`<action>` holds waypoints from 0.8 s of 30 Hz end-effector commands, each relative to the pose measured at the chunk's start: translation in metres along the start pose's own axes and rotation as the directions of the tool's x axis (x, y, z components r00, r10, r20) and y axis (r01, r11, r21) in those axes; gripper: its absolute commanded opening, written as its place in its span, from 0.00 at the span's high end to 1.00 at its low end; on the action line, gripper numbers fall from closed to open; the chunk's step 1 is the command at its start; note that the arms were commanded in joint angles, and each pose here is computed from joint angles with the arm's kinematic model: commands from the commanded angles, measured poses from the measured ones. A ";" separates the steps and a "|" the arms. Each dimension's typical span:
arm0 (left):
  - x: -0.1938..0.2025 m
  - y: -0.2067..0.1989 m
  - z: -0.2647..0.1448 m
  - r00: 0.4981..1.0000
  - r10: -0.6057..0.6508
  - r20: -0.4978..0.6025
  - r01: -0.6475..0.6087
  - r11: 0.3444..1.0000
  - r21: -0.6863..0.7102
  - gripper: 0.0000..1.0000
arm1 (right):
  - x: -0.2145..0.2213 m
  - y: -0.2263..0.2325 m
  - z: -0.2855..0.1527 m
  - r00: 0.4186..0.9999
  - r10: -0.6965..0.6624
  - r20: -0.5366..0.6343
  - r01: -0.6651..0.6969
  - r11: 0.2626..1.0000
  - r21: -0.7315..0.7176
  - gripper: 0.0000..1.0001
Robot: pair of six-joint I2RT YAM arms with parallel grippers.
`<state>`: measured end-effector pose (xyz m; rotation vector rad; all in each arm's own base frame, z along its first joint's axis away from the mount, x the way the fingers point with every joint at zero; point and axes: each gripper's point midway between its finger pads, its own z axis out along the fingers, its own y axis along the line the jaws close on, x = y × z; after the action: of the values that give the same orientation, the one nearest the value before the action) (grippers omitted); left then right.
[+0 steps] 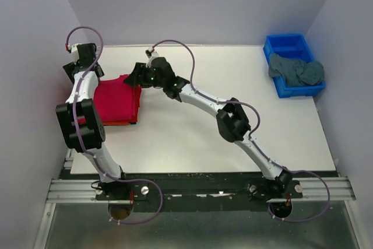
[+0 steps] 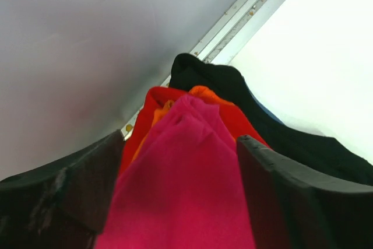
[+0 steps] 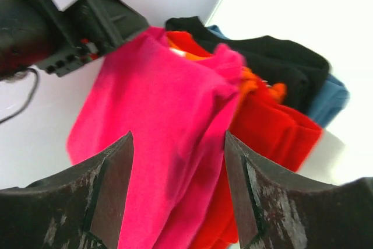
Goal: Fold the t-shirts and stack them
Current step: Put the neatly folded tshirt into the corner of the board with both arms
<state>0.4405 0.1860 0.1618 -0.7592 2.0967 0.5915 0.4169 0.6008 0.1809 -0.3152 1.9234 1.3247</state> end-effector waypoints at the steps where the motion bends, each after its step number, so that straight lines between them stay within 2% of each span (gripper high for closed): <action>1: -0.035 -0.005 -0.008 0.997 -0.074 0.008 0.073 0.994 0.085 0.02 | -0.031 -0.003 -0.004 0.998 0.007 0.063 -0.008 1.000 0.010 0.29; 5: -0.062 0.016 -0.046 0.989 -0.116 0.091 0.109 0.991 0.078 0.01 | -0.050 0.014 -0.025 0.995 -0.047 0.090 0.045 0.999 0.021 0.28; 7: -0.067 0.027 -0.061 0.981 -0.158 0.117 0.152 0.987 0.060 0.02 | -0.050 0.024 -0.032 0.996 -0.054 0.075 0.054 0.999 0.008 0.32; 8: -0.066 0.031 -0.068 0.974 -0.196 0.116 0.191 0.980 0.059 0.08 | -0.048 0.027 -0.034 0.996 -0.055 0.065 0.054 0.998 0.008 0.35; 10: -0.059 0.030 -0.076 0.967 -0.232 0.101 0.222 0.970 0.101 0.27 | -0.040 0.039 -0.037 0.997 -0.063 0.047 0.063 0.998 -0.010 0.48; 12: -0.053 0.026 -0.080 0.962 -0.255 0.095 0.241 0.961 0.138 0.59 | -0.024 0.052 -0.035 0.998 -0.067 0.012 0.067 0.997 -0.041 0.70; 14: -0.046 0.023 -0.073 0.962 -0.262 0.076 0.248 0.956 0.156 0.84 | -0.010 0.062 -0.031 0.998 -0.057 -0.020 0.055 0.996 -0.074 0.87; 16: -0.034 0.015 -0.057 0.965 -0.262 0.009 0.257 0.952 0.169 1.00 | 0.004 0.065 -0.025 0.999 -0.022 -0.050 0.017 0.996 -0.089 0.99; 24: 0.012 -0.020 0.006 0.955 -0.236 -0.179 0.272 0.939 0.212 1.00 | 0.080 0.044 -0.008 0.975 0.127 -0.185 -0.142 0.987 -0.076 0.99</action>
<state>0.4381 0.1803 0.1792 -0.9287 2.0330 0.2683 0.3480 0.6204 0.2099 -0.3870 1.9479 1.4604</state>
